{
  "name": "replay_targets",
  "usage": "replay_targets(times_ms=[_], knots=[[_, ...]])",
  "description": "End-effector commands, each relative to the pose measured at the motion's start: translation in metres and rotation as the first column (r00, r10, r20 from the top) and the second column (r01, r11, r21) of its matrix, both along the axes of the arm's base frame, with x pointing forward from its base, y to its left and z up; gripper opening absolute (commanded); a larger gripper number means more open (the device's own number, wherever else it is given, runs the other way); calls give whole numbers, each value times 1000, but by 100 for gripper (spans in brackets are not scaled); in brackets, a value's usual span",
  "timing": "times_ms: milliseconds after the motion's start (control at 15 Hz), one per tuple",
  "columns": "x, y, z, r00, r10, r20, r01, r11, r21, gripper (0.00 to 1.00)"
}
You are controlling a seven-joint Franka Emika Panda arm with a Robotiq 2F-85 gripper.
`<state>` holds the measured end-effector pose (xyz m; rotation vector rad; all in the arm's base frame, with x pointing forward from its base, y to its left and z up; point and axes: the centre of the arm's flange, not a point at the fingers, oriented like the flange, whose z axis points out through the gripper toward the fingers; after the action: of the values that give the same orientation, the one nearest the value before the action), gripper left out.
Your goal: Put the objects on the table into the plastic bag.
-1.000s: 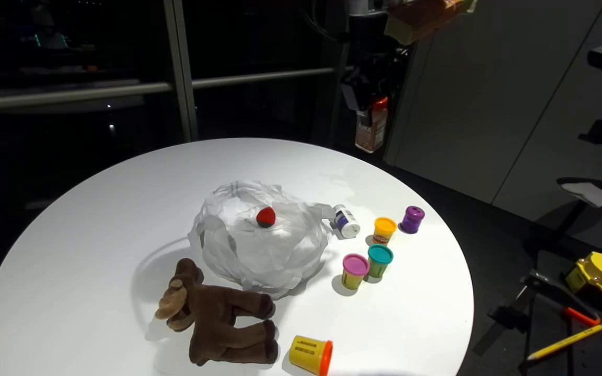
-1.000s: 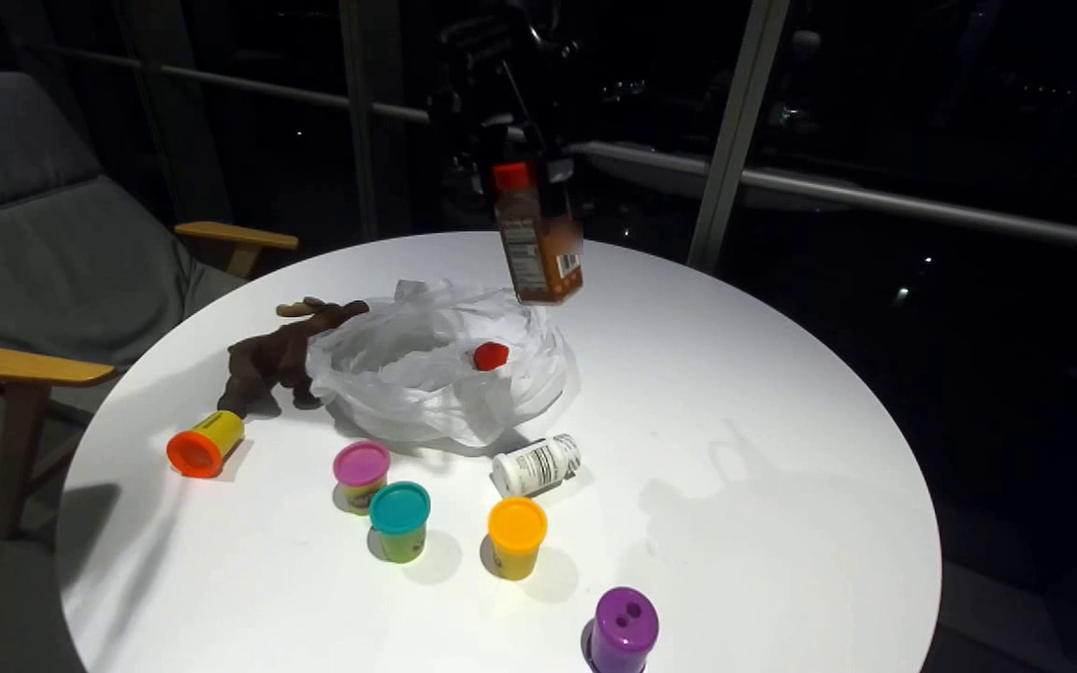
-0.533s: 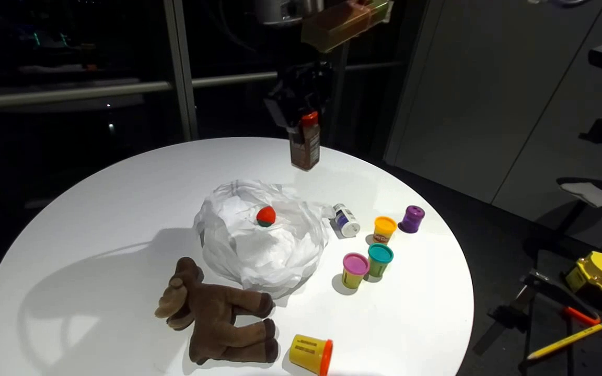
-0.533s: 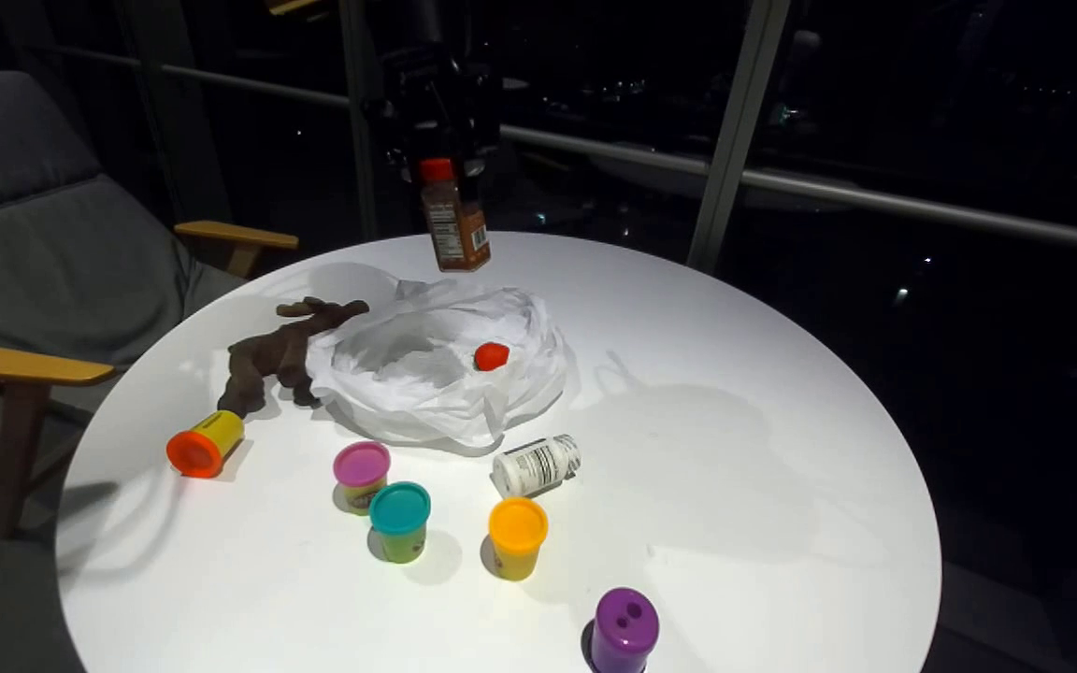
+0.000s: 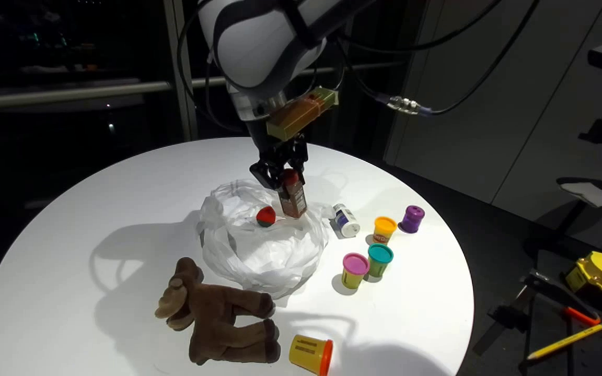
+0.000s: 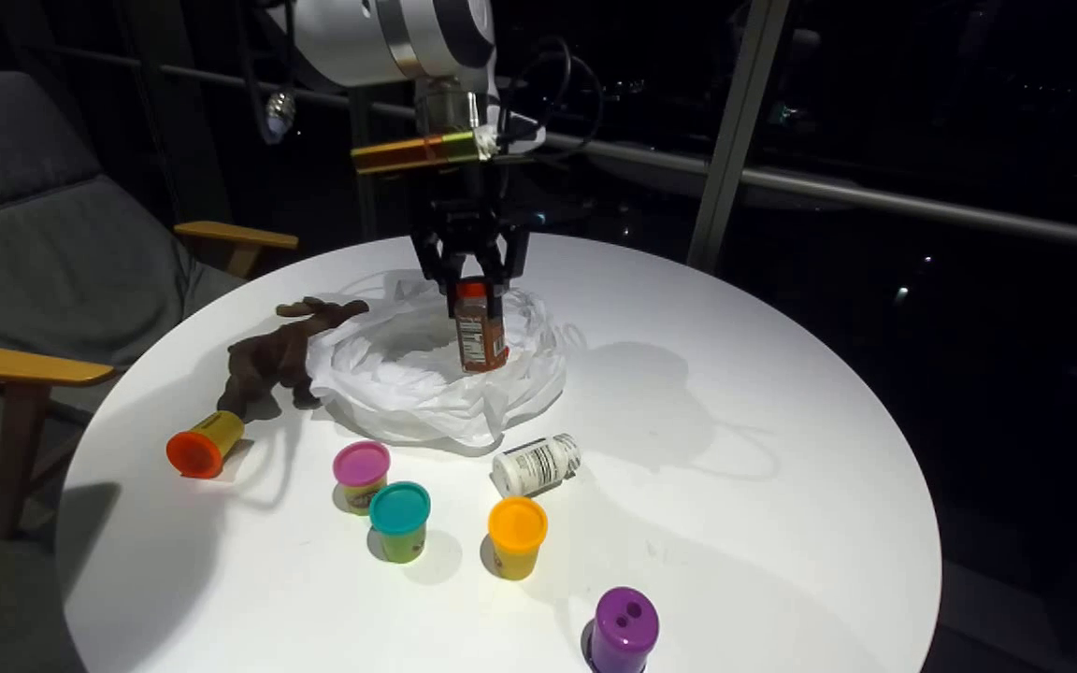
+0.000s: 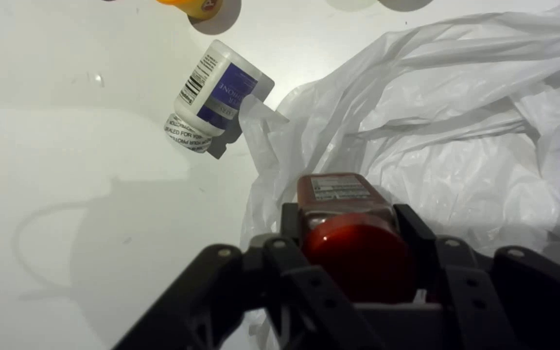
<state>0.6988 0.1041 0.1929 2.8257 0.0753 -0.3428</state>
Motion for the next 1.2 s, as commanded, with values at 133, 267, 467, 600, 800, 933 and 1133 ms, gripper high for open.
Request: replay_targets(times_ms=[133, 267, 467, 600, 800, 933, 1133], knots=[[61, -36, -9, 999, -32, 6, 31, 997, 70, 25], [61, -47, -8, 1000, -28, 4, 27, 995, 100, 25], [53, -56, -9, 1000, -9, -15, 11, 992, 128, 25], [42, -56, -15, 999, 16, -31, -12, 991, 132, 25], [29, -46, -22, 996, 76, -46, -69, 989, 135, 25], [21, -37, -23, 993, 111, -39, -105, 986, 132, 25], [19, -32, -29, 991, 125, -38, -120, 985, 126, 25]])
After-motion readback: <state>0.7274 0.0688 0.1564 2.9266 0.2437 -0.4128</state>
